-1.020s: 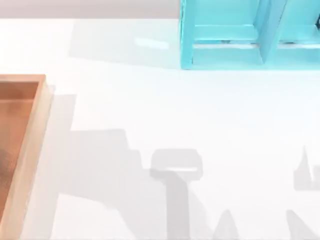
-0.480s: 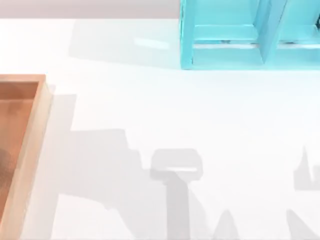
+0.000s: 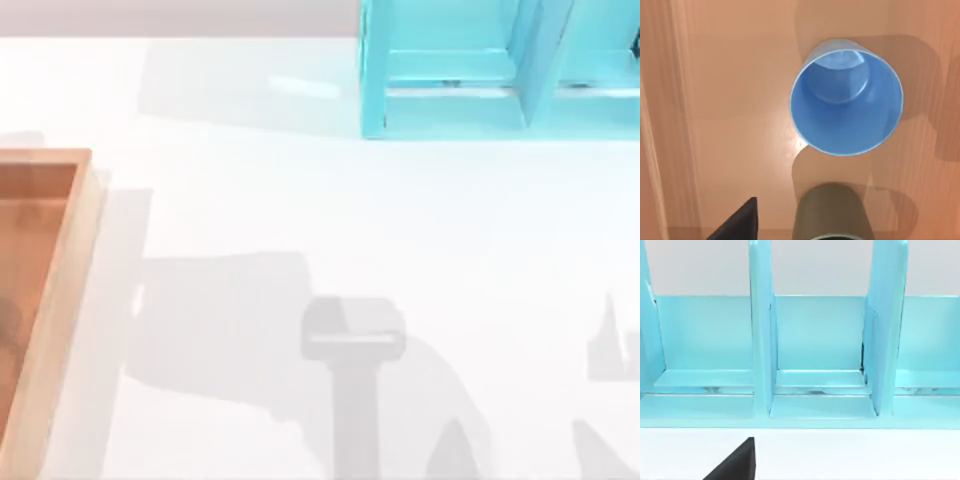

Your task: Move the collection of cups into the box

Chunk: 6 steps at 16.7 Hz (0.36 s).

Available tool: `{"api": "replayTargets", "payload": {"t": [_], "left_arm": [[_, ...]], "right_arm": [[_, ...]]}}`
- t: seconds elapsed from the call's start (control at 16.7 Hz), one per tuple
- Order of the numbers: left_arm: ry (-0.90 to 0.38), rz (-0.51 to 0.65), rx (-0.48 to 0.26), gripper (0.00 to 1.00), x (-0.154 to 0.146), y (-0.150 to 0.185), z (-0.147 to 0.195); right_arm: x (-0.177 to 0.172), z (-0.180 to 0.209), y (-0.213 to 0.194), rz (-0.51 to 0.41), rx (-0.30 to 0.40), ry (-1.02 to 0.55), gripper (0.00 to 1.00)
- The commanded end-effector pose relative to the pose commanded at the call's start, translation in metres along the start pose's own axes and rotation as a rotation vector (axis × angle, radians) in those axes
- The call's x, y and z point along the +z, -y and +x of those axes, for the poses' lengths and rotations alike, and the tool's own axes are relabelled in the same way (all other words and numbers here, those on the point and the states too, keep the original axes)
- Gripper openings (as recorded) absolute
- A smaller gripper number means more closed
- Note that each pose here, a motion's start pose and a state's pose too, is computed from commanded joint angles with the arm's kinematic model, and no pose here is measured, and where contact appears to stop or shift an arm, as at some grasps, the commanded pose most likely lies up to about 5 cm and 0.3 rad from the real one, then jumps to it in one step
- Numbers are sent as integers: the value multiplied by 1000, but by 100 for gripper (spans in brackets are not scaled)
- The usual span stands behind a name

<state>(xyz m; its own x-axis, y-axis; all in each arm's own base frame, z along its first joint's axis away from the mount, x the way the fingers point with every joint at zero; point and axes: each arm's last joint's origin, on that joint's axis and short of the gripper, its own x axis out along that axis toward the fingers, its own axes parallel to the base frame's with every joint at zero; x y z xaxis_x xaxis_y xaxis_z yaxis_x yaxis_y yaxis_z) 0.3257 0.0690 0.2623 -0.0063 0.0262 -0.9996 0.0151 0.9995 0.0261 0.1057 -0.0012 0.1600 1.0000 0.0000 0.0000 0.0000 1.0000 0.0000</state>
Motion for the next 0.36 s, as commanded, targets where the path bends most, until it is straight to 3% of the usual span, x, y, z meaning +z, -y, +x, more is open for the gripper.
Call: {"api": "replayTargets", "payload": {"t": [0.18, 0.36], "left_arm": [[9, 4, 2, 100, -4, 1, -36], [20, 6, 3, 100, -6, 2, -51]], "right_arm": [[0, 0, 0, 0, 0, 0, 100], [0, 0, 0, 0, 0, 0, 100]]}}
